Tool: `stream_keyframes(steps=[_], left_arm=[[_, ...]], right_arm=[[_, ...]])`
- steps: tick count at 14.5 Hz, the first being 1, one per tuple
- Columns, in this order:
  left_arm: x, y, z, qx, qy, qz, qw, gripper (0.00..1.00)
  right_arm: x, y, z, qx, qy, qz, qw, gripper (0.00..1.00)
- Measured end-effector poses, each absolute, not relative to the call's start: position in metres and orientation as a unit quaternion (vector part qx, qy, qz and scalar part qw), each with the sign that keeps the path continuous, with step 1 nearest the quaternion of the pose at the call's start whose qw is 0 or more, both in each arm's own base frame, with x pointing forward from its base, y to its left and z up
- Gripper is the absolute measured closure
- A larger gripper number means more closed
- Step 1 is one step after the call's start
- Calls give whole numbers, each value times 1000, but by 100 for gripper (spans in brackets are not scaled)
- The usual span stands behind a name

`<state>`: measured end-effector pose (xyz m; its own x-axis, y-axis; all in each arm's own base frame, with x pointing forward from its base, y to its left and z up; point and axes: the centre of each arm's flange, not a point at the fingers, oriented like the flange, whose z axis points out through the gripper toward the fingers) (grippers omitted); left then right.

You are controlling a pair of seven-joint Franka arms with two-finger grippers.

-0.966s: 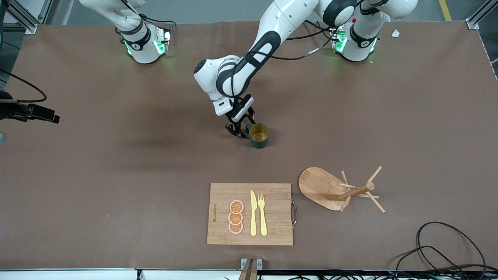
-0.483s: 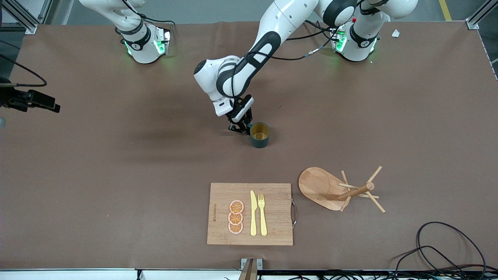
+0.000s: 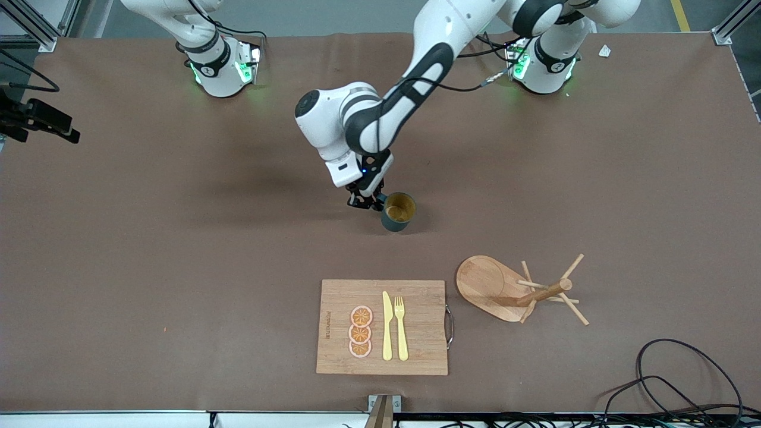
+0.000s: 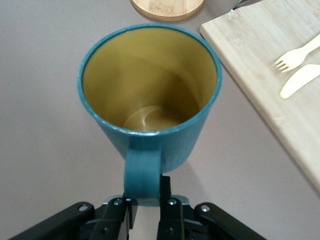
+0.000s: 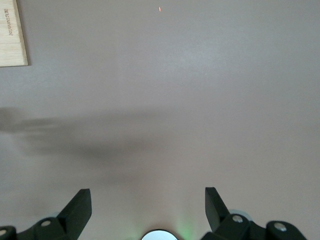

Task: Pass cup and hang on rack
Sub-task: 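Carry the mug with the left gripper to the wooden rack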

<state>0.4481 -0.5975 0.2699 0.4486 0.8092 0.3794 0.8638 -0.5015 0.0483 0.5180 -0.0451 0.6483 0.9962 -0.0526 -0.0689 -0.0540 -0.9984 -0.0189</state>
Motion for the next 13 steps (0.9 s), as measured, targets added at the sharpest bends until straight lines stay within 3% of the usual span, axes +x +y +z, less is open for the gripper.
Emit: stream_keyframes(steps=[6,13], left_arm=[[520,-542,417,-843,-534,-21,-60,79],[591,-461,460,-827,-520,128,-172,79]], right_arm=[[511,-47,657,-999,30,28,10,0],[504,-48,660,-998,48,43,11,0]])
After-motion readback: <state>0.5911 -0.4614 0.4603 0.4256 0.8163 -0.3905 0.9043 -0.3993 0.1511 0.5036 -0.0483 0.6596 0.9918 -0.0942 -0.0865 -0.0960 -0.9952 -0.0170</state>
